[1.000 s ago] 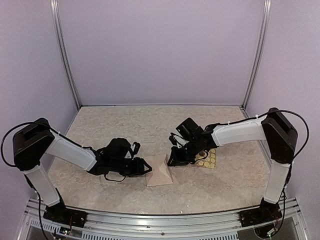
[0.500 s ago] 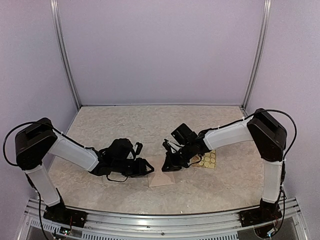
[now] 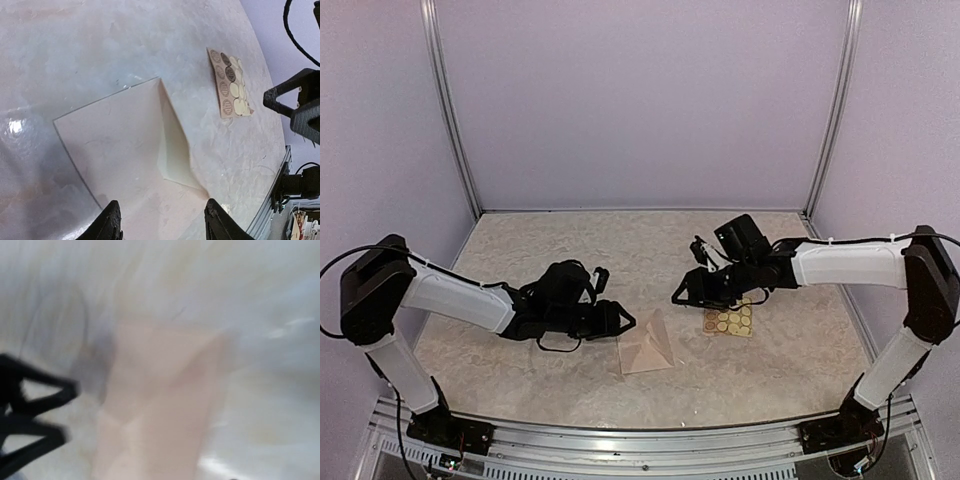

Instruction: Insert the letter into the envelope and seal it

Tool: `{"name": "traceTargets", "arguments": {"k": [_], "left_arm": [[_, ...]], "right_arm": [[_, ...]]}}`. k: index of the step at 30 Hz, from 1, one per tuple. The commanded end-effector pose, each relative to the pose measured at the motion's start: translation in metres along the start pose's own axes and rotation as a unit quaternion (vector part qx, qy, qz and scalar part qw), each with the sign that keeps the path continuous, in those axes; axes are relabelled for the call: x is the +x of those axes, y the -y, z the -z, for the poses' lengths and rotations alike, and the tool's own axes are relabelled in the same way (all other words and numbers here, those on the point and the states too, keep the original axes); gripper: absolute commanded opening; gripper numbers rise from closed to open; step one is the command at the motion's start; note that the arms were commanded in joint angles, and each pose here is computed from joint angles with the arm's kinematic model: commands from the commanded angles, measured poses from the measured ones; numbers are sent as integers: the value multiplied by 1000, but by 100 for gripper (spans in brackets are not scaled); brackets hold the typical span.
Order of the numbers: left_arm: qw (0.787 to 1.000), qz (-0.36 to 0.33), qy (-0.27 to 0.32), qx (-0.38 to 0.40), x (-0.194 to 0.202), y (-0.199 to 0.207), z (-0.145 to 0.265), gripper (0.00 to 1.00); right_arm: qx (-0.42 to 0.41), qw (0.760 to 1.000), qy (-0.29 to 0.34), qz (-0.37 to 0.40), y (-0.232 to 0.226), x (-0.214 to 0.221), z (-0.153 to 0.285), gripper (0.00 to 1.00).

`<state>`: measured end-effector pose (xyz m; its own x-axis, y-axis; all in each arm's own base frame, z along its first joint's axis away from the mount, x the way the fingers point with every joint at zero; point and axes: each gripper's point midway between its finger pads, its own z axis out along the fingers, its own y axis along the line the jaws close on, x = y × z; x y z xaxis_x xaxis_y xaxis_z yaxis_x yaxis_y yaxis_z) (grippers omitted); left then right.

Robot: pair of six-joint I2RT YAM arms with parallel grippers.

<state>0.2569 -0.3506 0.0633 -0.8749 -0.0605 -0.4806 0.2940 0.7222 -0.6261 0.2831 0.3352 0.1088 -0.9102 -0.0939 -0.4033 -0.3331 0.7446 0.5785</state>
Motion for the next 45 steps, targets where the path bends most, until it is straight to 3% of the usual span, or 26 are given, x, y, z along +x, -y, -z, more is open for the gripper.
{"name": "traceTargets", "arguments": {"k": [1, 10, 17, 26, 29, 33, 37, 45], "left_arm": [[998, -29, 37, 37, -36, 46, -1, 54], [995, -45, 19, 87, -45, 94, -43, 54], [994, -38, -2, 100, -36, 95, -67, 54], [993, -32, -19, 111, -24, 92, -82, 54], [993, -33, -17, 109, -25, 91, -85, 54], [993, -34, -18, 111, -25, 92, -90, 54], [992, -38, -21, 116, -24, 96, -99, 54], [992, -37, -43, 114, -12, 96, -123, 53]], "right_arm": [[86, 995, 27, -37, 77, -2, 33, 58], [98, 994, 28, -50, 134, 9, 34, 64], [52, 998, -13, -42, 134, 32, 6, 64], [-1, 998, -64, 4, 99, 62, -13, 57], [-22, 999, -46, 7, 82, 56, -5, 56], [-11, 1000, 13, -2, 75, 28, 21, 65], [17, 998, 46, -37, 99, 10, 42, 69], [70, 992, 33, -96, 159, 12, 44, 68]]}}
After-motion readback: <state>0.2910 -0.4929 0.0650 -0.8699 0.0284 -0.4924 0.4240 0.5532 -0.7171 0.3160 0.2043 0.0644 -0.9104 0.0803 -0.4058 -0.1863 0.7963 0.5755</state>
